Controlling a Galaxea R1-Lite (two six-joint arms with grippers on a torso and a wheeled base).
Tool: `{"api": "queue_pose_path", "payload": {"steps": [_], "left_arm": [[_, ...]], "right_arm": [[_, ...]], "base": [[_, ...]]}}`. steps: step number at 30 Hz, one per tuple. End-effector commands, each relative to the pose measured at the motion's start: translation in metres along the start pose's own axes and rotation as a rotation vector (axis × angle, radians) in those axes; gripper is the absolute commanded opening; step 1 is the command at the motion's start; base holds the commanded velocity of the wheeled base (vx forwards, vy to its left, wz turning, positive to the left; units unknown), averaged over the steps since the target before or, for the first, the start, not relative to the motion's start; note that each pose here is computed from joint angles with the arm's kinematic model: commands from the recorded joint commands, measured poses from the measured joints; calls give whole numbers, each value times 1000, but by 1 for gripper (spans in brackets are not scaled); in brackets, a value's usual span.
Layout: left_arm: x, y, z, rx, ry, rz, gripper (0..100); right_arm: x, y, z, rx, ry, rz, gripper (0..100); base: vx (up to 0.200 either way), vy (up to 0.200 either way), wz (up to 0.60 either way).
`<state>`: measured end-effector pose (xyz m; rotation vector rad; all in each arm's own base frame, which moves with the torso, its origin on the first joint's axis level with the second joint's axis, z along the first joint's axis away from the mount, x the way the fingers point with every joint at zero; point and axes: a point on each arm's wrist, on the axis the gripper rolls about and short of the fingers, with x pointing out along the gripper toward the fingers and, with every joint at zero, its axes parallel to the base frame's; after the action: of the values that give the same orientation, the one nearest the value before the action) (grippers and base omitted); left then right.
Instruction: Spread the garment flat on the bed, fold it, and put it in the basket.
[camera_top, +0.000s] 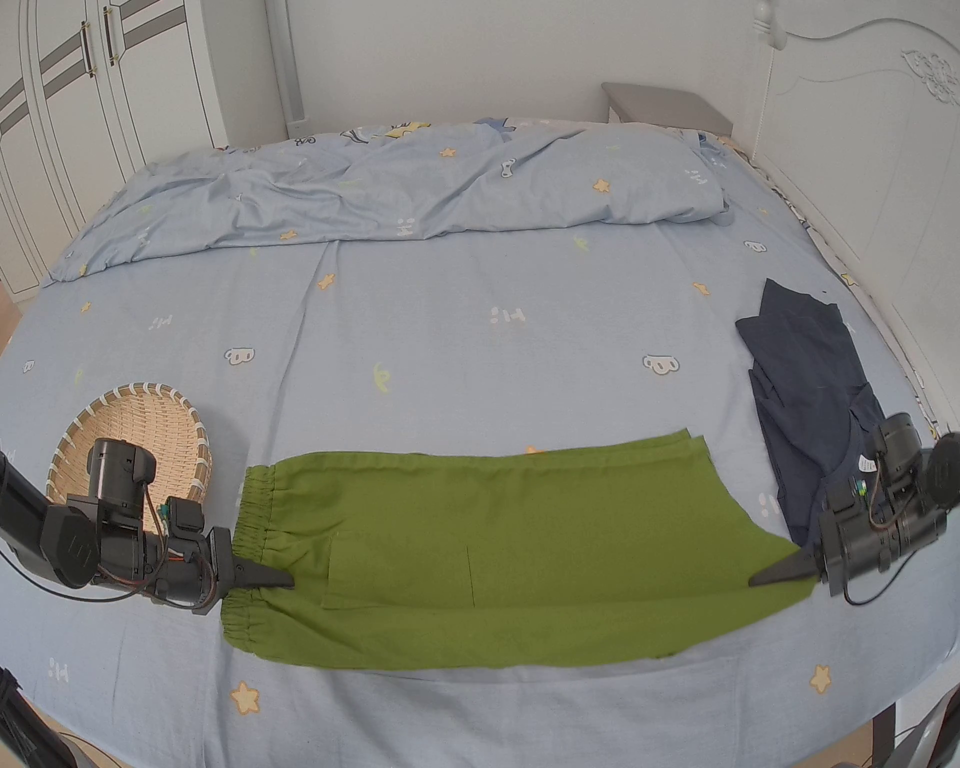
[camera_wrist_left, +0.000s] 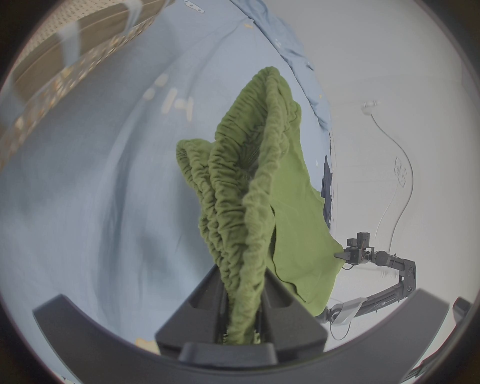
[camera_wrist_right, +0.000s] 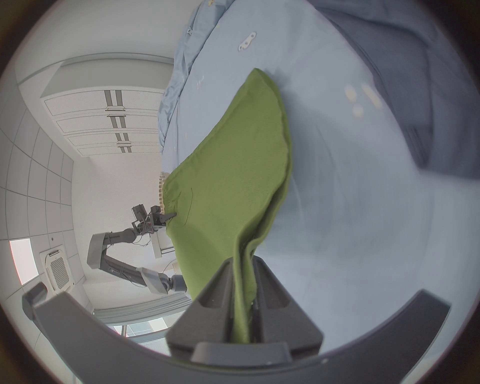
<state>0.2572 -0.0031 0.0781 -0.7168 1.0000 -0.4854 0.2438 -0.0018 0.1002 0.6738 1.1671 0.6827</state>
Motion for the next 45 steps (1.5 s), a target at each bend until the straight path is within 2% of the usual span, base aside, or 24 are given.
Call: {"api": "queue_pose_path", "payload": {"steps": [1, 7, 13, 14, 21, 28, 30, 32, 33, 35, 37, 39, 40, 42, 45], "left_arm": [[-17, 5, -47, 31, 67, 25, 0], [-20, 12, -53, 36, 73, 43, 0], [-24, 17, -50, 15, 45, 51, 0], [-27, 19, -49, 8, 32, 55, 0], [-33, 25, -44, 1, -6, 71, 0], [-40, 30, -41, 42, -36, 84, 0], [-41, 29, -40, 46, -45, 86, 0], [-45, 21, -35, 85, -73, 89, 0], [-46, 19, -34, 92, -80, 89, 0], [-59, 3, -28, 149, -148, 127, 0], [-70, -12, -21, 191, -198, 158, 0], [-73, -20, -18, 206, -203, 169, 0], [-80, -36, -15, 220, -195, 179, 0], [-87, -48, -16, 222, -177, 192, 0], [-98, -61, -20, 231, -178, 211, 0]], "right_arm": [[-12, 16, -77, -94, -29, 8, 0], [-1, 5, -101, -95, -1, 15, 0], [6, -1, -104, -96, 17, 15, 0], [8, -4, -103, -88, 24, 13, 100], [5, -5, -101, -94, -9, -5, 100], [-10, 1, -92, -144, -117, -47, 100], [-18, 9, -87, -188, -167, -52, 100], [-30, 23, -76, -263, -242, -74, 100], [-31, 25, -75, -274, -252, -78, 100], [-43, 44, -58, -345, -321, -104, 100], [-49, 56, -47, -370, -350, -132, 100], [-50, 62, -44, -381, -357, -140, 100], [-53, 76, -39, -411, -370, -155, 100], [-57, 85, -36, -450, -400, -166, 100], [-58, 92, -32, -472, -409, -159, 100]], "base": [[0, 0, 0], [0, 0, 0], [0, 0, 0], [0, 0, 0], [0, 0, 0], [0, 0, 0], [0, 0, 0], [0, 0, 0], [0, 0, 0], [0, 0, 0], [0, 0, 0], [0, 0, 0], [0, 0, 0], [0, 0, 0], [0, 0, 0]]}}
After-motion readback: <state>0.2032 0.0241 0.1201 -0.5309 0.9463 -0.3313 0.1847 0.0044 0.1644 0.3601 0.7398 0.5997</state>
